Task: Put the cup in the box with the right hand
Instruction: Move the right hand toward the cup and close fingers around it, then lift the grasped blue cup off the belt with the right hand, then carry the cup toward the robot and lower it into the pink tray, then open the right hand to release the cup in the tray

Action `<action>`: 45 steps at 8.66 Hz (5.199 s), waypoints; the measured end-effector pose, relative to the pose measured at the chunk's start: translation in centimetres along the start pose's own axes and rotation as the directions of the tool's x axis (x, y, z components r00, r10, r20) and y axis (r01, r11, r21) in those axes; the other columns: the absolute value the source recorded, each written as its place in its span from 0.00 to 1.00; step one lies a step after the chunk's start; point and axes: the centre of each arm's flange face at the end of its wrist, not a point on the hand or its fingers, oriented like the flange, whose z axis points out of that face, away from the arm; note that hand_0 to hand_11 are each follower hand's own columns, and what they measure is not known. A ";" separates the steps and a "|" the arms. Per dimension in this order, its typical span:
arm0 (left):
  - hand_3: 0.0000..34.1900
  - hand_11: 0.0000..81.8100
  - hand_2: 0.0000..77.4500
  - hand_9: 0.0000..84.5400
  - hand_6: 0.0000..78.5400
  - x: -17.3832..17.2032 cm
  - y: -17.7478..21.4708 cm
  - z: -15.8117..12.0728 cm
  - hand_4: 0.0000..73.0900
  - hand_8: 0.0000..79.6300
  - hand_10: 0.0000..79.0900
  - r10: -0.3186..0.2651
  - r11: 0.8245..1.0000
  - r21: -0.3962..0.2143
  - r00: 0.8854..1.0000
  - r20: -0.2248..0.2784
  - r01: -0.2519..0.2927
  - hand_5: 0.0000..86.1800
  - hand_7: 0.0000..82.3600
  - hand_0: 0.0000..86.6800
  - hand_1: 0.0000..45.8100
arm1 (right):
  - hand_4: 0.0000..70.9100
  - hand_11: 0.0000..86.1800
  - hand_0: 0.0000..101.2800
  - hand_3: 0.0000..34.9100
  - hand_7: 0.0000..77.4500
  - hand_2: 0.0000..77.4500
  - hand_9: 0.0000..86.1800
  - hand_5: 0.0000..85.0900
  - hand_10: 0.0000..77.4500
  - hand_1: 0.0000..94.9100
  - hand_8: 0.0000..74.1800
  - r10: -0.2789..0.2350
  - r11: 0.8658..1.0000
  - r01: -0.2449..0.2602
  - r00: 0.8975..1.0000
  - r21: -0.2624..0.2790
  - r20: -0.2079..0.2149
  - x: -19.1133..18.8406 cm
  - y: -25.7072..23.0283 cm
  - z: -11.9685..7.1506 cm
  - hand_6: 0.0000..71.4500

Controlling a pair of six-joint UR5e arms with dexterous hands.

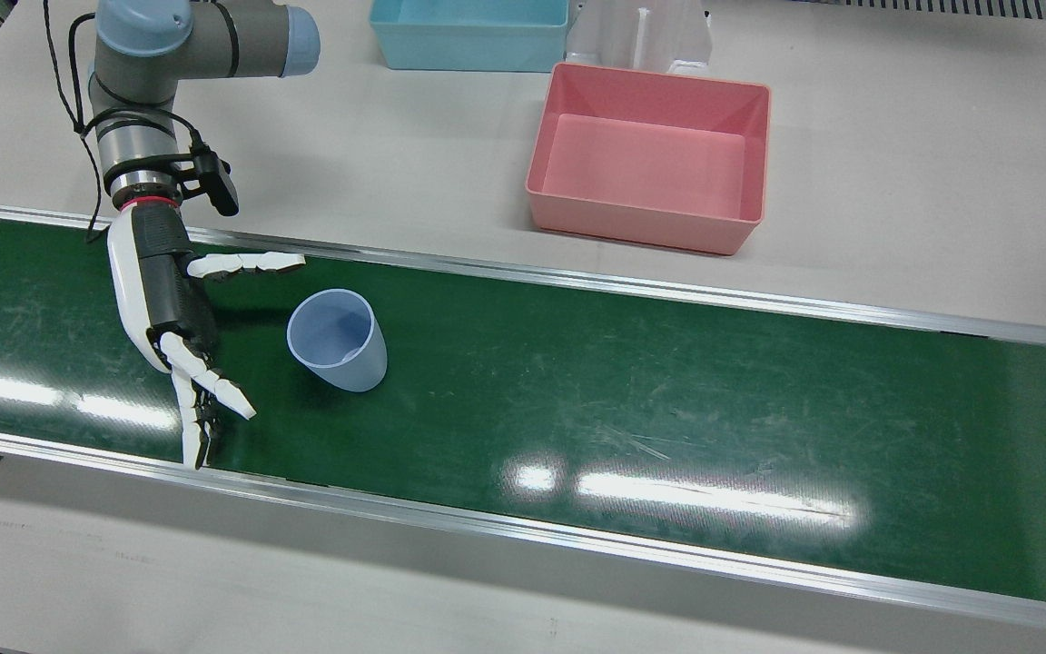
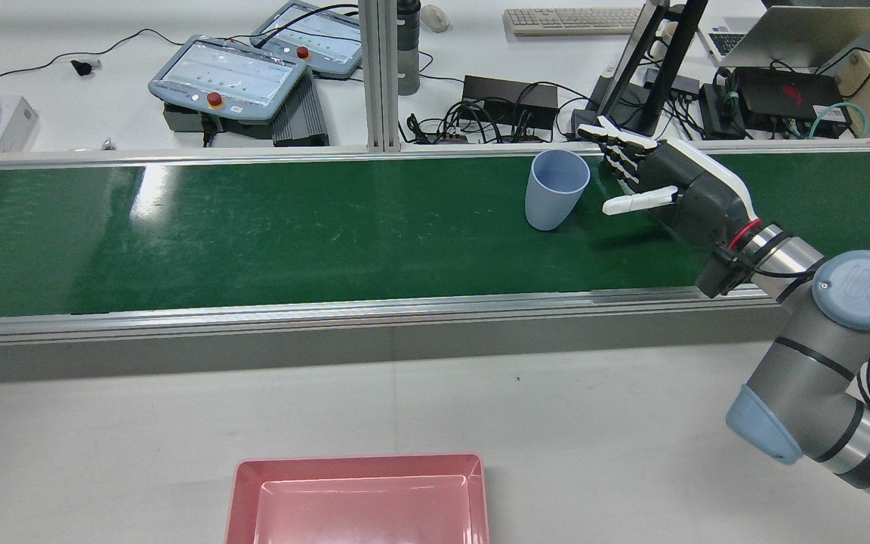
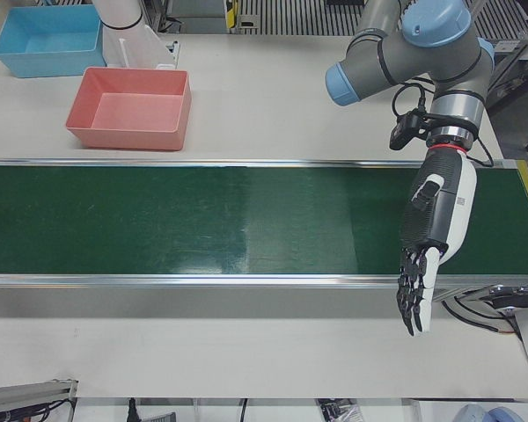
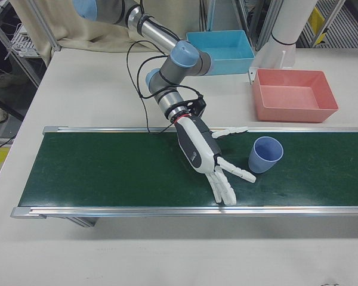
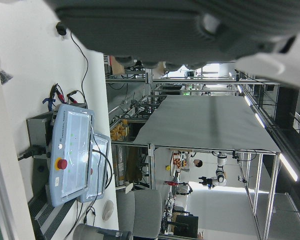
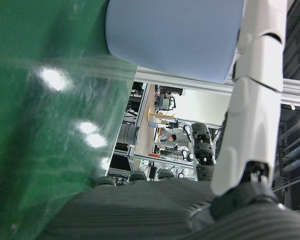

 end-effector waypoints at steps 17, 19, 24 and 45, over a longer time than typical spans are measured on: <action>0.00 0.00 0.01 0.00 0.00 0.0 0.0 0.0 0.00 0.00 0.00 0.000 1.000 0.000 1.000 0.000 0.000 0.00 0.00 0.00 0.01 | 0.00 0.00 0.58 0.23 0.11 0.39 0.05 0.14 0.00 0.33 0.01 0.009 1.000 -0.009 1.000 0.001 -0.011 0.8 0.1 -0.1 0.05; 0.00 0.00 0.01 0.00 0.00 0.0 0.0 0.0 0.00 0.00 0.00 -0.001 1.000 0.001 1.000 0.001 0.001 0.00 0.00 0.00 0.01 | 0.00 0.00 0.66 0.22 0.28 0.42 0.19 0.19 0.06 0.32 0.15 0.015 1.000 -0.015 1.000 -0.001 -0.004 0.9 0.4 0.0 0.15; 0.00 0.00 0.01 0.00 0.00 0.0 0.0 0.0 0.00 0.00 0.00 0.000 1.000 0.000 1.000 0.000 0.000 0.00 0.00 0.00 0.01 | 0.38 0.54 0.78 0.35 0.87 0.43 0.59 0.27 0.44 0.32 0.54 0.050 0.997 -0.047 0.998 -0.061 0.046 -1.6 6.0 -0.6 0.37; 0.00 0.00 0.01 0.00 0.00 0.0 -0.1 0.0 0.00 0.00 0.00 0.000 1.000 0.000 1.000 0.000 0.000 0.00 0.00 0.00 0.01 | 0.00 0.02 0.52 0.30 0.02 0.20 0.59 0.05 0.01 0.13 0.65 -0.159 0.948 0.049 0.928 -0.314 -0.336 27.2 27.5 -15.3 0.02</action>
